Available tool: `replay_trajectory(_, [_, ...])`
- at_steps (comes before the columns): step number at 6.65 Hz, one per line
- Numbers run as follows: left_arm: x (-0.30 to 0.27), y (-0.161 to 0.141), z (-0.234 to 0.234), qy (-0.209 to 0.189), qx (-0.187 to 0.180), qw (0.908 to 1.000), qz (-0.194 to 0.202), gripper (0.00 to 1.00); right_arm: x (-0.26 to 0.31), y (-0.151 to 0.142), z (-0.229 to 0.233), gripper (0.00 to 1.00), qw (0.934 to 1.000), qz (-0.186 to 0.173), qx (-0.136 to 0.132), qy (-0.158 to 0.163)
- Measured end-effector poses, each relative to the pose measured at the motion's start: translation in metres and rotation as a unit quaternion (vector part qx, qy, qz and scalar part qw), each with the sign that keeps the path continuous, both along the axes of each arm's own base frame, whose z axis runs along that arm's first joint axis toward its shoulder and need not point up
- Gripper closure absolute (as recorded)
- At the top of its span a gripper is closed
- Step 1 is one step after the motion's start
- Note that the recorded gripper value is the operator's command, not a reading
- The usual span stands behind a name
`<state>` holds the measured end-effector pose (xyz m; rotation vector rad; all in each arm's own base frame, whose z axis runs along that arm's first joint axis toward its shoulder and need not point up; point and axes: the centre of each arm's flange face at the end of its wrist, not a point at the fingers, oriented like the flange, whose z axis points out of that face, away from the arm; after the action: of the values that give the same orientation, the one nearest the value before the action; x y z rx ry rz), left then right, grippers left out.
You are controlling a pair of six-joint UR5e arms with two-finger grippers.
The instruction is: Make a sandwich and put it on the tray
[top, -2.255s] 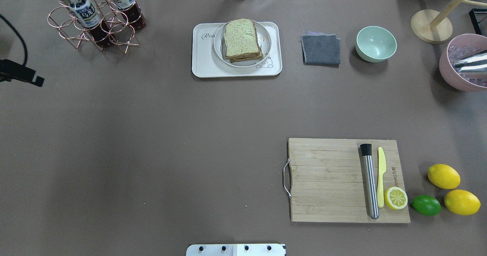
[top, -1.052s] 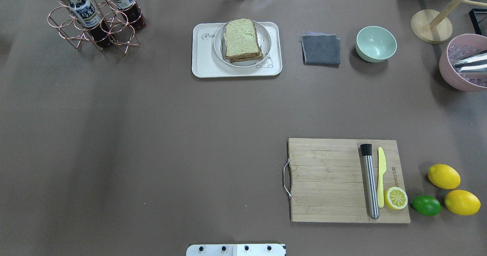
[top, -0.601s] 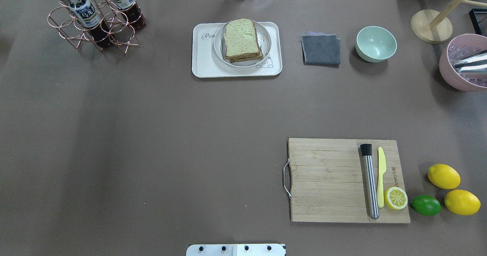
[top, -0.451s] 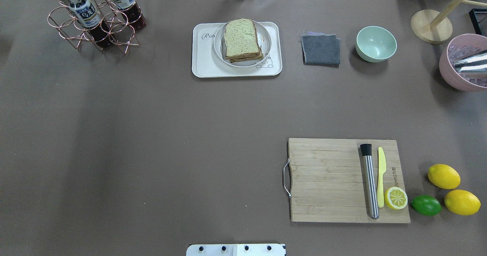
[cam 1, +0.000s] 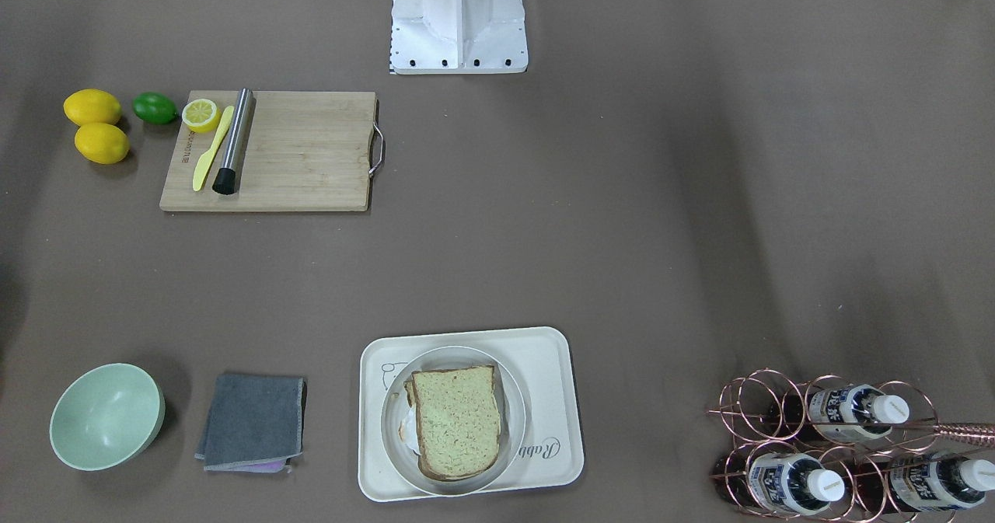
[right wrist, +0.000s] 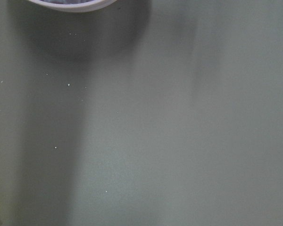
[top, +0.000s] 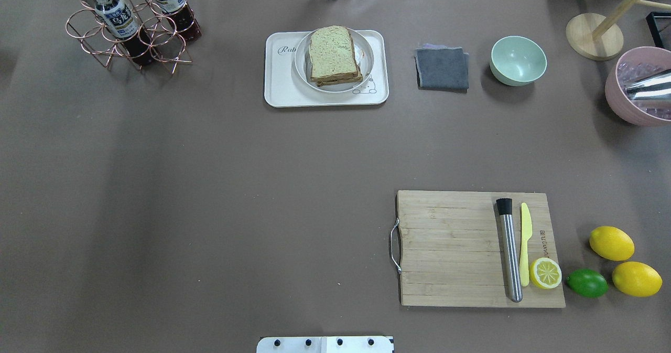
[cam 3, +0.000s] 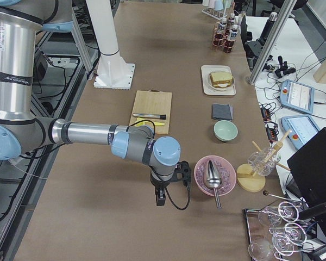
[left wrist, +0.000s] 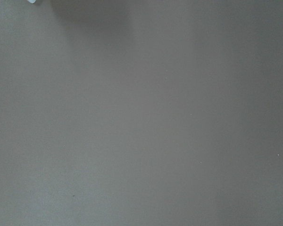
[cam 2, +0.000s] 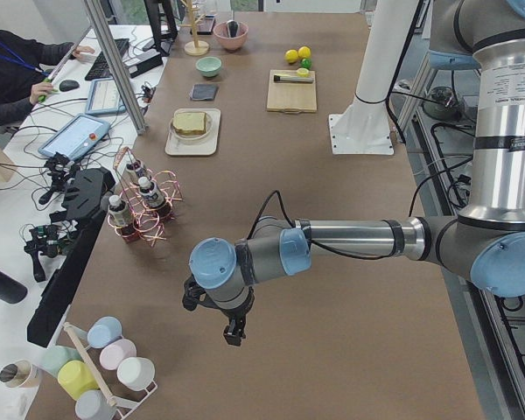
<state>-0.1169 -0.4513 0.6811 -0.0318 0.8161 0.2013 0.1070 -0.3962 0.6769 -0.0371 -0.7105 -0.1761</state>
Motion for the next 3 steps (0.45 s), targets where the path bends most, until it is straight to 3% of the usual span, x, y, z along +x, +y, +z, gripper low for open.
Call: replay_trajectory(3, [0.0002, -0.0019, -0.0035, -0.002, 0.005, 1.0000, 0.002, 0.01, -0.0002, 0.0006, 0.0022, 0.00, 1.0000, 0.001, -0.004, 0.000])
